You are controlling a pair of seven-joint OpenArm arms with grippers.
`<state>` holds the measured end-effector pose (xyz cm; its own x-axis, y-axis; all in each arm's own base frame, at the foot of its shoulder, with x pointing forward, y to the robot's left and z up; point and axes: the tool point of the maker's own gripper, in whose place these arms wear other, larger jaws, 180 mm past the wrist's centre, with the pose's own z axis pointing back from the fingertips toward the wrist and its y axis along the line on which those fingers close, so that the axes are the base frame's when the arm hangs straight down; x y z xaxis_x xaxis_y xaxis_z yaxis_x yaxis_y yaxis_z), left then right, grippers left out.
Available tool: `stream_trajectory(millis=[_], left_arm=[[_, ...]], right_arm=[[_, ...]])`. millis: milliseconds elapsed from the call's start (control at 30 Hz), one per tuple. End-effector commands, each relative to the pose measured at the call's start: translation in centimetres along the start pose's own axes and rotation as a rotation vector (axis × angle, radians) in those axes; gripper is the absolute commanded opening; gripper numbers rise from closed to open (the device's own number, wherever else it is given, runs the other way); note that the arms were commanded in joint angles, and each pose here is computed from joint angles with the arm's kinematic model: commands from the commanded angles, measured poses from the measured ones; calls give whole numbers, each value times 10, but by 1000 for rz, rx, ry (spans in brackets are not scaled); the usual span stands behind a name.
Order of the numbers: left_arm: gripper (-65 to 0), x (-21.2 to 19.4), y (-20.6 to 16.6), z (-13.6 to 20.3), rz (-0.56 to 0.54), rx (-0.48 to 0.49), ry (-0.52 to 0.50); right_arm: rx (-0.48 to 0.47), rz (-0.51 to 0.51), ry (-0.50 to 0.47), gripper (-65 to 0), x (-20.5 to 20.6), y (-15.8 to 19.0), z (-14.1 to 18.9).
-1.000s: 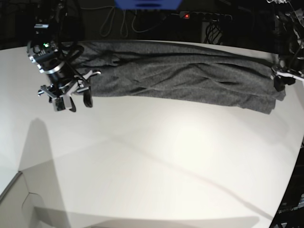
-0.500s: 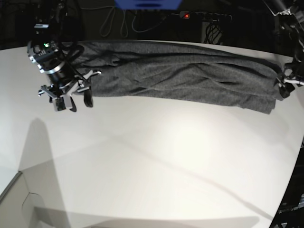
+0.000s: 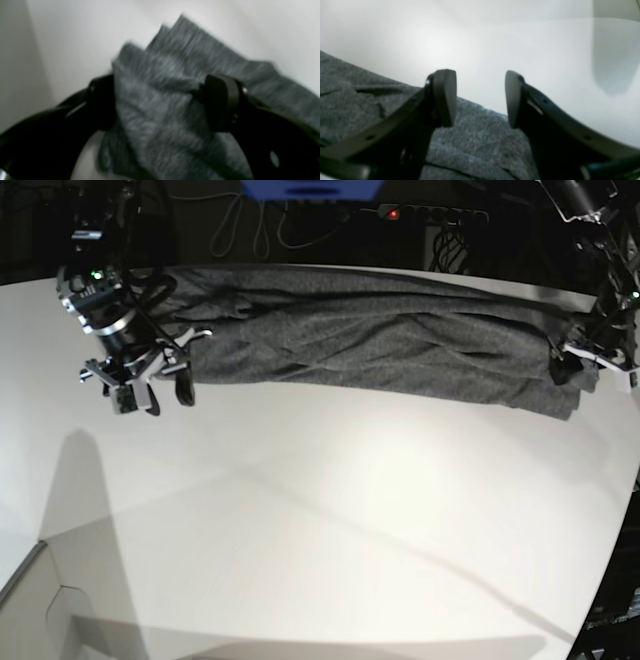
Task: Layout the t-shirt on the table in an organized manner, then fold the t-shirt properly
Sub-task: 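Grasp the folded shirt's ends with both grippers, then hold the shirt ends with both grippers and pull them apart to straighten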
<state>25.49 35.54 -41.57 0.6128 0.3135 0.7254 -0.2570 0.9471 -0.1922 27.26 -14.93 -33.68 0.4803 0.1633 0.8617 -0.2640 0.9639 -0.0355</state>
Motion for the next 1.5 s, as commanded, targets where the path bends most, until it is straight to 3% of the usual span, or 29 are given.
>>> stream_trajectory(millis=[0, 233, 433, 567, 667, 900, 1100, 1233, 1467], left_arm=[[-131, 24, 4, 2, -12, 0, -62], [-131, 9, 10, -11, 38, 2, -15], [-132, -7, 6, -21, -4, 17, 47], [-136, -17, -3, -29, 1, -7, 30], [-213, -28, -2, -34, 31, -10, 36], [-499, -37, -2, -42, 73, -13, 56], [-650, -31, -11, -43, 51, -61, 47], [-649, -25, -10, -42, 40, -64, 35], [-649, -6, -6, -43, 31, -59, 5]], right_arm=[[5, 12, -43, -335, 12, 0, 3], [8, 11, -45, -335, 12, 1, 2], [0, 13, -48, -335, 14, -2, 2], [-2, 24, -67, -332, 21, -1, 6], [2, 35, -71, -331, 22, 5, 17], [31, -73, -5, -331, -10, 35, 29], [96, -101, 51, -331, -30, 64, 36], [110, -108, 72, -331, -37, 70, 37], [176, -166, 192, -331, -84, 91, 19]])
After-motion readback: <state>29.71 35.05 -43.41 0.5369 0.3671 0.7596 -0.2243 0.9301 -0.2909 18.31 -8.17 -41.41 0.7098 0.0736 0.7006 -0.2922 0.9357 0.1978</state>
